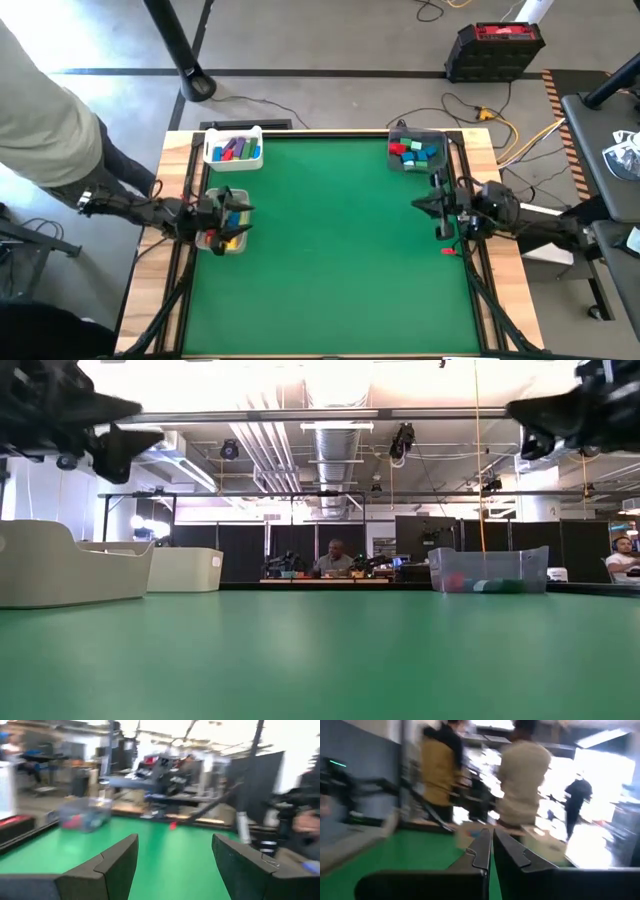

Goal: Sort blocks by size
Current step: Return to Home Position

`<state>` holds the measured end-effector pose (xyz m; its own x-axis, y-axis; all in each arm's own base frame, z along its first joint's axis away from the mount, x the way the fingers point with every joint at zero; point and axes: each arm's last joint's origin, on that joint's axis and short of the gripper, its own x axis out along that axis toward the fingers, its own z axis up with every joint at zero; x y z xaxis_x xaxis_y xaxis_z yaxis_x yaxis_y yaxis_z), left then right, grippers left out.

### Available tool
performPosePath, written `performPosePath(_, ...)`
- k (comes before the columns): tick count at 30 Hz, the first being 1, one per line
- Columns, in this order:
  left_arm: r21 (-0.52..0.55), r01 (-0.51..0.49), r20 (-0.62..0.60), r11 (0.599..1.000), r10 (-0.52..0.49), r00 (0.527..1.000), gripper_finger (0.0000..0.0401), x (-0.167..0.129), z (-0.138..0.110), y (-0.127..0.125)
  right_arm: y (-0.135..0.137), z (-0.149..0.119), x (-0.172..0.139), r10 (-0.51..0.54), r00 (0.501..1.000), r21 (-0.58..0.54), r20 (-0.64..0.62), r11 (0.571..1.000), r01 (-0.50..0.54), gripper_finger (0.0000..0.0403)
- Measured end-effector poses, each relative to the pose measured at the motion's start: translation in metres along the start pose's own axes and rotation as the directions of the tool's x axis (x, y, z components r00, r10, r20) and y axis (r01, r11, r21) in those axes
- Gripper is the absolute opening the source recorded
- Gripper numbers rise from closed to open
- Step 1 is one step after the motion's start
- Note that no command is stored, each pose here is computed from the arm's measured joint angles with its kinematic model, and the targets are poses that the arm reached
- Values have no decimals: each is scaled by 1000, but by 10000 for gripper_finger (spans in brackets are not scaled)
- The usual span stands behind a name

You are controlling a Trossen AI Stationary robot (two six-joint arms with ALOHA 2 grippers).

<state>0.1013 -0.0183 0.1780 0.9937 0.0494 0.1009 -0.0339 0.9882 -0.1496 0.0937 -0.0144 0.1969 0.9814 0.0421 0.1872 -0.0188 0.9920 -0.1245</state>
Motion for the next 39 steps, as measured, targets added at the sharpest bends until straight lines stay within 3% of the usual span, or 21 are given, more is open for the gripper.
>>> performPosePath(4, -1, 116, 6, 993, -116, 993, 239, -6, 1, 1, 7, -7, -2, 93, 995, 61, 40, 994, -95, 11)
performPosePath(10, -8, -88, -47, 996, 88, 995, 239, -3, -5, 15, 13, -9, 0, 111, 993, 50, 28, 992, -112, 12)
performPosePath(18, 17, -105, -49, 994, 106, 993, 239, -3, -4, 24, 14, -18, 0, 126, 990, 54, -59, 991, -123, 12)
performPosePath(30, 98, -120, -88, 988, 129, 988, 239, -1, -8, 26, 14, -17, 0, 118, 991, 34, -57, 993, -116, 12)
performPosePath(35, 109, -124, -141, 986, 139, 980, 239, 2, -13, 26, 12, -18, 0, 29, 997, 23, -70, 999, -28, 12)
performPosePath(39, 93, -132, -187, 987, 147, 971, 239, 4, -16, 27, 11, -18, 0, 23, 997, 13, -68, 1000, -22, 12)
